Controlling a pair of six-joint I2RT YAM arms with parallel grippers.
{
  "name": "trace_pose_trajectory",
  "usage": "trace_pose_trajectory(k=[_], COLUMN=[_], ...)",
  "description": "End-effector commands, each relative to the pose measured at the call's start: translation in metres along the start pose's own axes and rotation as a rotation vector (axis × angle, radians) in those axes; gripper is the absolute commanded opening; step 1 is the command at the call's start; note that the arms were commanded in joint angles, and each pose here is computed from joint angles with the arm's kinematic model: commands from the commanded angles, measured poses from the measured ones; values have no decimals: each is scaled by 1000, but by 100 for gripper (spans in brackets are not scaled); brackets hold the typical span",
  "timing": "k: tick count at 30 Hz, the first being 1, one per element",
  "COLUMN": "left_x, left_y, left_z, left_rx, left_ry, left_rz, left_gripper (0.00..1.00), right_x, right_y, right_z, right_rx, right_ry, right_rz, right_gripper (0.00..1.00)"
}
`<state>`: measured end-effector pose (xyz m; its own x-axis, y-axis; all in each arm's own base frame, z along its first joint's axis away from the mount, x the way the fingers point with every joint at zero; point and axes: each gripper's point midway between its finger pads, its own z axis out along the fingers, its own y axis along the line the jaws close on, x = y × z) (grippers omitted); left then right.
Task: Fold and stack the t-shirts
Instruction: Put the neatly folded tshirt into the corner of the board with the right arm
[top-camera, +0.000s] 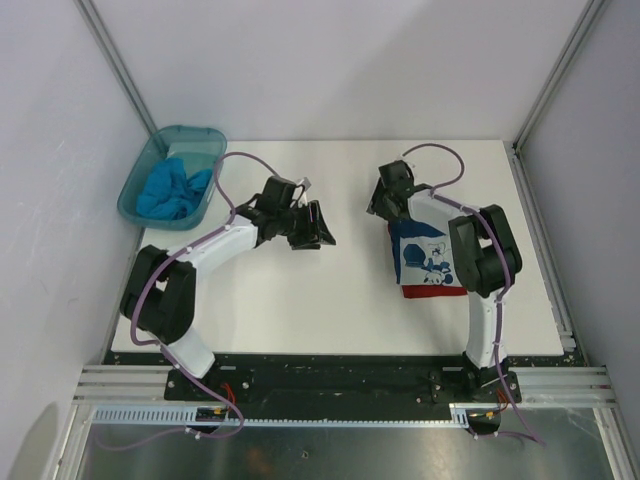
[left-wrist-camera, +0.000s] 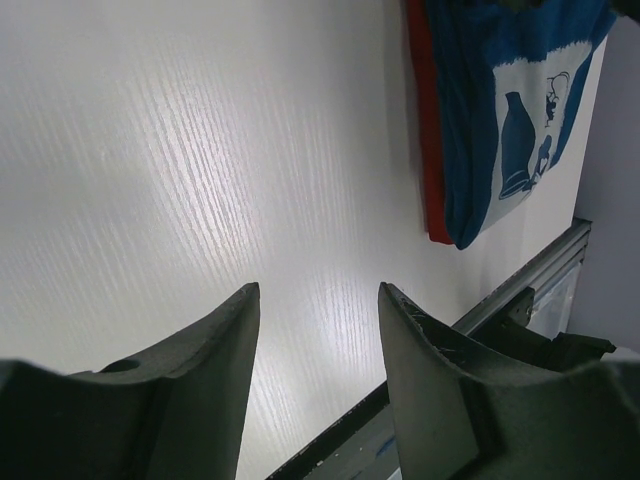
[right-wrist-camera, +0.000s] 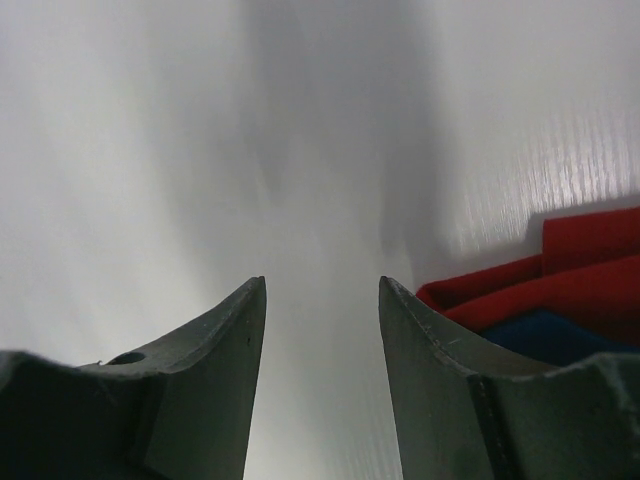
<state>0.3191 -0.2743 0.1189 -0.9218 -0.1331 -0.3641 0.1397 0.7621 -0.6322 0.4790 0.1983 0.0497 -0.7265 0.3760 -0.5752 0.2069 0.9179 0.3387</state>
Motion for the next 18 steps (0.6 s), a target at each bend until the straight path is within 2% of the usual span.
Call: trace_pose_trajectory(k=[1,10,18], left_x=[-7,-4,-2], left_y=[-10,-7,-5], left_z=[-9,-7,-7], left_rx=[45,42,38], left_ry=[-23,-11,-8], left_rz=[47,40,38], left_gripper=[55,55,55], right_x=[0,29,46], right_y=[-8,-51,-93], right_z=[0,-11,-39], right_rx=[50,104,129], right_ry=[24,106,132], right_rz=[40,94,114], right_gripper=[53,52,52])
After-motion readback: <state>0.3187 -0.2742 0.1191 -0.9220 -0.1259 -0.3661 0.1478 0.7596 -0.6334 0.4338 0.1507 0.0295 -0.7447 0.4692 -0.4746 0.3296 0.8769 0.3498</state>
